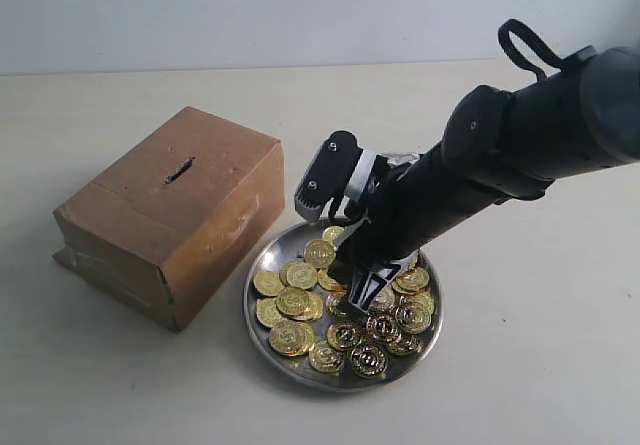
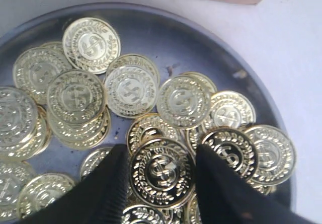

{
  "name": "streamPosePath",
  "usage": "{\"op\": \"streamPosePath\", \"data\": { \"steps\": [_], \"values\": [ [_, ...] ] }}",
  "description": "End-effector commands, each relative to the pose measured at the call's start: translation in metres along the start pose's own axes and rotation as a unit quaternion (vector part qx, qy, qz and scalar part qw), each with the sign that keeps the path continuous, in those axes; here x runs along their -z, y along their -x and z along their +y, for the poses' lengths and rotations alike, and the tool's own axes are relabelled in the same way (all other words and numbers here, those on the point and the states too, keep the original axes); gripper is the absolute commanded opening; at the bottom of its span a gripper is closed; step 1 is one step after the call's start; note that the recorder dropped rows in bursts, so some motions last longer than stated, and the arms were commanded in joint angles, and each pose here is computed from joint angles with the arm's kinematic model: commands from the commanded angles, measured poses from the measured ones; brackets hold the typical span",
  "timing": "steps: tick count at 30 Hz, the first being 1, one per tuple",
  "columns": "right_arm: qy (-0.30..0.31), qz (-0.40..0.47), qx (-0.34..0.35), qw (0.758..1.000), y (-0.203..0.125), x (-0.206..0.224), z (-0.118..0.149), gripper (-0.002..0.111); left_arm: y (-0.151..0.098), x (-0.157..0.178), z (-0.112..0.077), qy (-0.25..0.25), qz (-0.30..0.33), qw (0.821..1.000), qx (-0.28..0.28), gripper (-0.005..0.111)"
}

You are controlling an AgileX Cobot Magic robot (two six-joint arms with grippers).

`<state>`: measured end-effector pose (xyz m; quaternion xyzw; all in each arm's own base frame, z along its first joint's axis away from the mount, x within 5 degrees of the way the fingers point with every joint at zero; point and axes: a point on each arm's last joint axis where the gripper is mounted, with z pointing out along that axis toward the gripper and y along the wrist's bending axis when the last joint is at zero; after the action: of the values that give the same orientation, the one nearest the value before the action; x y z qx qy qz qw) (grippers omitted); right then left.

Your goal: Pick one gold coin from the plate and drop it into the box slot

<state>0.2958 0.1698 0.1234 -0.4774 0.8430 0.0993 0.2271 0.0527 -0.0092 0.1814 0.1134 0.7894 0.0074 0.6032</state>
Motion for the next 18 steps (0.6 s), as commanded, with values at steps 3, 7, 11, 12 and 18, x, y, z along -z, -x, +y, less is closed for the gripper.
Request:
{"op": "streamPosePath", "data": {
  "steps": [3,7,11,12,18],
  "values": [
    [0.01,-0.001,0.003,1.0,0.002,0.004,0.002,0.021,0.0,0.0,0.0,0.0,-0.006,1.0,0.0,0.001],
    [-0.002,0.003,0.0,1.0,-0.001,-0.003,0.0,0.037,0.0,0.0,0.0,0.0,-0.006,1.0,0.0,0.001],
    [-0.005,0.007,-0.001,1.0,-0.003,-0.008,-0.001,0.042,0.0,0.0,0.0,0.0,-0.006,1.0,0.0,0.001],
    [-0.006,0.008,-0.001,1.0,-0.003,-0.009,-0.002,0.042,0.0,0.0,0.0,0.0,-0.006,1.0,0.0,0.001],
    [-0.007,0.01,0.005,1.0,-0.004,-0.009,-0.002,0.042,0.0,0.0,0.0,0.0,-0.006,1.0,0.0,0.001]
  ]
}}
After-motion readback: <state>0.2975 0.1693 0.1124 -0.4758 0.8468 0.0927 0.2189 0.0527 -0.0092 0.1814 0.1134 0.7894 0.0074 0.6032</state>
